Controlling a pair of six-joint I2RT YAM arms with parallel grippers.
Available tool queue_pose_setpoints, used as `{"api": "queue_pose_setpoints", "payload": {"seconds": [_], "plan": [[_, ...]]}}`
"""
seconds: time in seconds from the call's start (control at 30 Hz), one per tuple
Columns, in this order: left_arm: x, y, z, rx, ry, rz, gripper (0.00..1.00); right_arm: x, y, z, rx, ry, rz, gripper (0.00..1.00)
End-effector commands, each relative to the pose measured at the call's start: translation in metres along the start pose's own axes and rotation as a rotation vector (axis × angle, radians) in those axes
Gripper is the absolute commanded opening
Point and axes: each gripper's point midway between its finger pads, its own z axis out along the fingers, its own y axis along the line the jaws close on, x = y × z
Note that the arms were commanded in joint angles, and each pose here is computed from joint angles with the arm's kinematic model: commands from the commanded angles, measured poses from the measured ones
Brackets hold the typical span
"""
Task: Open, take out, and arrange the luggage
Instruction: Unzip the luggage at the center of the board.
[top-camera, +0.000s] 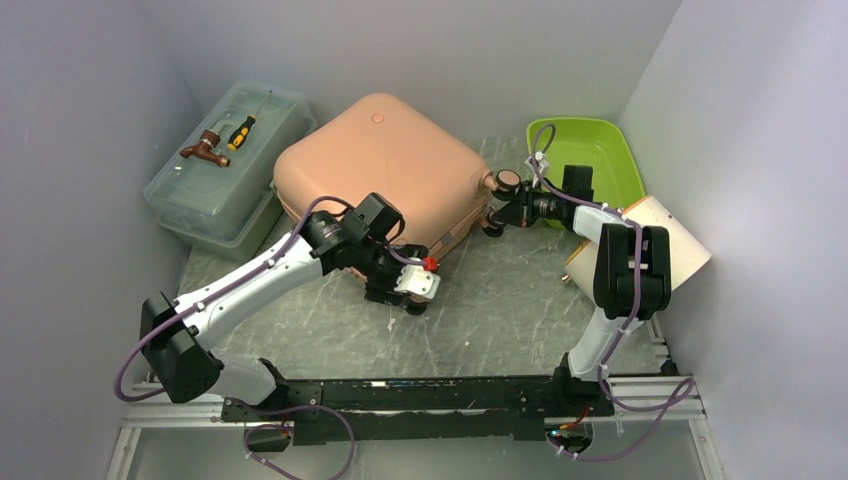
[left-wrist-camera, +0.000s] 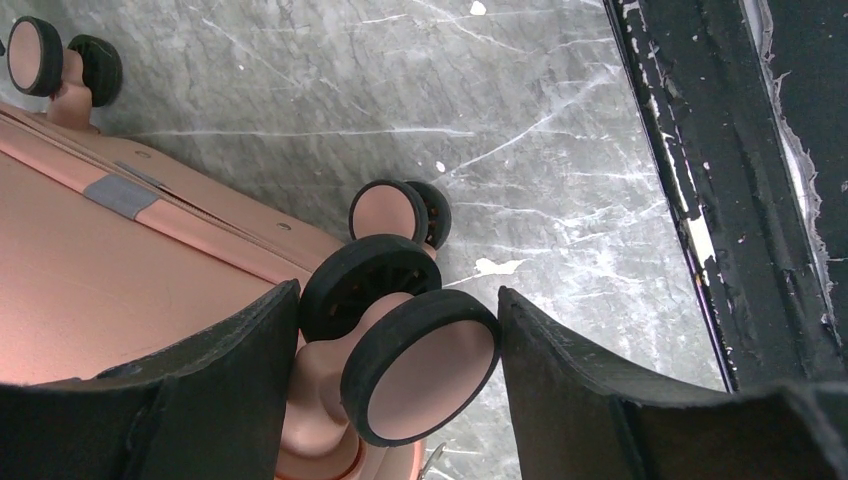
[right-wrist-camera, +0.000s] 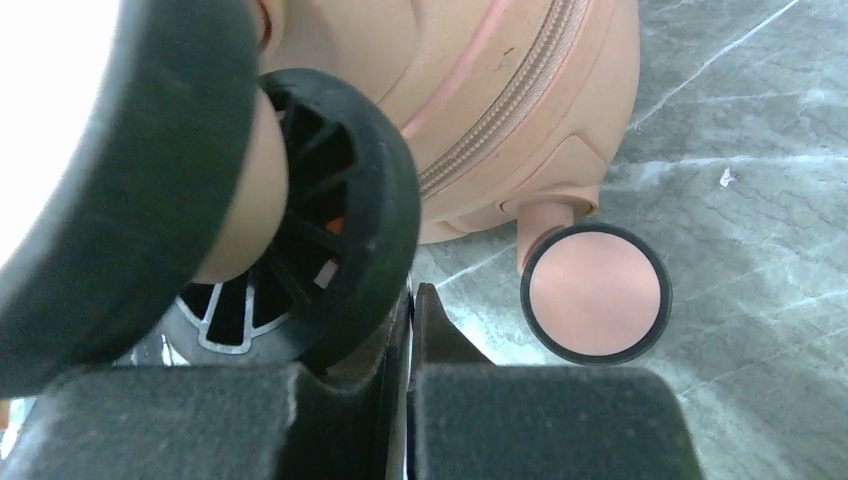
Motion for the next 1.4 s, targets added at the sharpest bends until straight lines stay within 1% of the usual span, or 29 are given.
{"api": "queue_pose_setpoints", "payload": {"seconds": [0.0, 0.1, 0.17, 0.3, 0.37, 0.43, 0.63, 0.77, 0.9, 0.97, 1.03, 1.1, 1.13, 1.17, 1.2, 1.23, 1.27, 1.37], "plan": [[0.008, -0.124, -0.031, 0.416, 0.058, -0.299, 0.00, -0.052, -0.015, 0.003, 0.035, -0.071, -0.155, 0.00], [0.005, -0.124, -0.035, 0.414, 0.044, -0.290, 0.00, -0.056, -0.032, 0.004, 0.107, -0.074, -0.126, 0.00], [0.005, -0.127, -0.035, 0.420, 0.037, -0.290, 0.00, -0.055, -0.038, 0.006, 0.124, -0.071, -0.103, 0.00], [0.009, -0.132, -0.033, 0.423, 0.029, -0.290, 0.00, -0.050, -0.040, 0.009, 0.067, -0.082, -0.001, 0.00], [0.010, -0.133, -0.034, 0.418, 0.026, -0.287, 0.00, -0.047, -0.039, 0.011, 0.024, -0.074, 0.034, 0.00], [0.009, -0.132, -0.035, 0.410, 0.016, -0.284, 0.00, -0.045, -0.040, 0.011, 0.016, -0.067, 0.049, 0.00], [0.009, -0.130, -0.038, 0.394, 0.007, -0.276, 0.00, -0.063, -0.060, 0.005, 0.136, -0.067, -0.039, 0.00], [0.008, -0.122, -0.042, 0.359, 0.015, -0.268, 0.00, -0.083, -0.081, -0.006, 0.326, -0.063, -0.148, 0.00], [0.000, -0.114, -0.050, 0.334, -0.017, -0.256, 0.00, -0.110, -0.108, -0.030, 0.563, -0.131, -0.218, 0.00], [-0.004, -0.112, -0.052, 0.331, -0.037, -0.252, 0.00, -0.123, -0.111, -0.041, 0.636, -0.187, -0.259, 0.00], [-0.006, -0.110, -0.053, 0.326, -0.044, -0.251, 0.00, -0.133, -0.109, -0.046, 0.664, -0.224, -0.289, 0.00], [-0.008, -0.097, -0.054, 0.276, -0.035, -0.267, 0.00, -0.136, -0.103, -0.044, 0.645, -0.235, -0.295, 0.00], [-0.008, -0.082, -0.054, 0.212, -0.027, -0.283, 0.05, -0.136, -0.099, -0.043, 0.632, -0.237, -0.291, 0.00], [-0.005, -0.061, -0.057, 0.117, -0.005, -0.293, 0.15, -0.135, -0.096, -0.043, 0.624, -0.241, -0.289, 0.00], [-0.007, -0.043, -0.062, 0.039, -0.007, -0.300, 0.21, -0.134, -0.092, -0.044, 0.617, -0.249, -0.292, 0.00], [-0.011, -0.025, -0.069, -0.031, -0.028, -0.290, 0.24, -0.134, -0.088, -0.046, 0.618, -0.261, -0.300, 0.00], [-0.015, -0.011, -0.077, -0.080, -0.046, -0.283, 0.29, -0.134, -0.087, -0.048, 0.627, -0.275, -0.312, 0.00], [-0.031, 0.018, -0.095, -0.161, -0.091, -0.281, 0.70, -0.133, -0.089, -0.049, 0.640, -0.273, -0.340, 0.00]]}}
